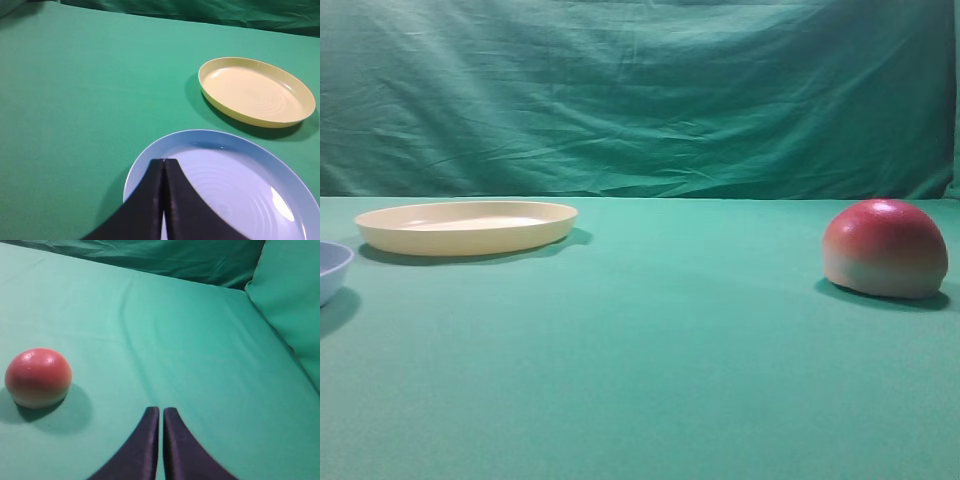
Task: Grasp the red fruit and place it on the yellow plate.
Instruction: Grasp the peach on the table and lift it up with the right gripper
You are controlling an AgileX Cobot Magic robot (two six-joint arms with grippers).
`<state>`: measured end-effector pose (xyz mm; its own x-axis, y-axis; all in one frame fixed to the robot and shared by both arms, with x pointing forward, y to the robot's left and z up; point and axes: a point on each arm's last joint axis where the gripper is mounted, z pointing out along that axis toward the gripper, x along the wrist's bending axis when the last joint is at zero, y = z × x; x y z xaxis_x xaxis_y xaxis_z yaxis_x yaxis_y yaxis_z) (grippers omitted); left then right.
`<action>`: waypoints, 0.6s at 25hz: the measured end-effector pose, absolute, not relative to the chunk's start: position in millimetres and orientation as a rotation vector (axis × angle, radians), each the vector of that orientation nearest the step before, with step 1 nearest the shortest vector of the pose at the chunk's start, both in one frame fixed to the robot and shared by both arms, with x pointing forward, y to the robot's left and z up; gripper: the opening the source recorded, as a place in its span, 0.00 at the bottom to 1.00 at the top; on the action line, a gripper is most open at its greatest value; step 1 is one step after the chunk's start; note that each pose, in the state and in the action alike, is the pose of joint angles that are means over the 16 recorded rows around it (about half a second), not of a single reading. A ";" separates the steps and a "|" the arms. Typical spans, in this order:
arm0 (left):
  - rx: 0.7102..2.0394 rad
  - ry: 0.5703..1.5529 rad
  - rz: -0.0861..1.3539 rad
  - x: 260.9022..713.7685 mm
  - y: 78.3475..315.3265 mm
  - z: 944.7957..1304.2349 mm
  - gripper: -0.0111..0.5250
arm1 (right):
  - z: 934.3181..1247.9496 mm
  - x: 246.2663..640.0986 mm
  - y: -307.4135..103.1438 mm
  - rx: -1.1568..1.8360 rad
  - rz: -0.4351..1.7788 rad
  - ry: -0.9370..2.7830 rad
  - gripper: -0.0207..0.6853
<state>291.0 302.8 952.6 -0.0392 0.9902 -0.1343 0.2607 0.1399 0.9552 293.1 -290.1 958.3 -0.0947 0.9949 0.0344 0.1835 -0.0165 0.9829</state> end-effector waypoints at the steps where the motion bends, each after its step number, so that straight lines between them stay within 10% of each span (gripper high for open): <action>1: 1.283 1.480 0.982 291.0 302.8 952.6 0.02 | 961.0 293.2 -289.8 1.322 1.238 1.384 0.03; 15: 1.283 1.480 0.982 291.0 302.8 952.6 0.02 | 1032.5 307.4 -279.0 1.294 1.308 1.501 0.03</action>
